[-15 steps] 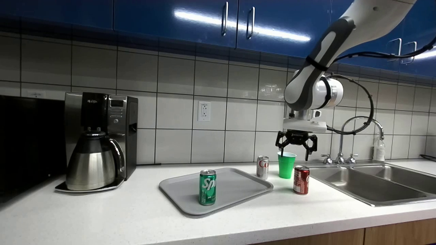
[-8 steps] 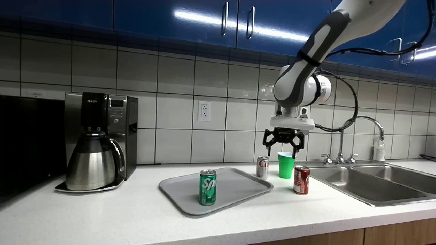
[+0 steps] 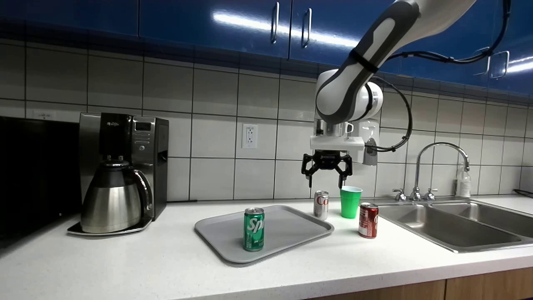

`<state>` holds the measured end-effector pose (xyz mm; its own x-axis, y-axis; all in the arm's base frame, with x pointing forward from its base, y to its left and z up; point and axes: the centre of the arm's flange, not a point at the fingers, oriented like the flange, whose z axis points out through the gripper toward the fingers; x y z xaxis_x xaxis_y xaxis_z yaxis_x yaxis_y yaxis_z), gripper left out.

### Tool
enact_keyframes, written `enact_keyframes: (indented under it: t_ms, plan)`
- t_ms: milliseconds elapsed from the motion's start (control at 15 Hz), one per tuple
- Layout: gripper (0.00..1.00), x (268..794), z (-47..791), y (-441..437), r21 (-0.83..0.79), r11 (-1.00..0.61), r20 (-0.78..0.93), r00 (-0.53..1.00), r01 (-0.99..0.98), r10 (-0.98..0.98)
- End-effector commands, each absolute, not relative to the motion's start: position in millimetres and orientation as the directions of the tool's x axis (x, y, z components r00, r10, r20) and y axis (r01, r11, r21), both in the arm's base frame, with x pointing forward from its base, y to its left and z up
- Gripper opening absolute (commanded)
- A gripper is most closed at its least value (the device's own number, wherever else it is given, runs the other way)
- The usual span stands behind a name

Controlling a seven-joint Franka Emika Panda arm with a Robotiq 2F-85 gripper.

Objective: Take the cans off of the tray

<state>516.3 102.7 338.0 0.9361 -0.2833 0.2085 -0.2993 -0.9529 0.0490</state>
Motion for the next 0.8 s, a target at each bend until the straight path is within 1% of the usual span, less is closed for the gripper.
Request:
enact_keyframes:
  t_ms: [0, 733]
  plan:
    - [1.00, 524.2, 348.5, 136.3, 0.087, -0.958, 0.202, 0.947, -0.272, -0.250]
    - [1.00, 540.1, 339.6, 216.3, 0.069, -0.990, 0.186, 0.977, -0.122, -0.107]
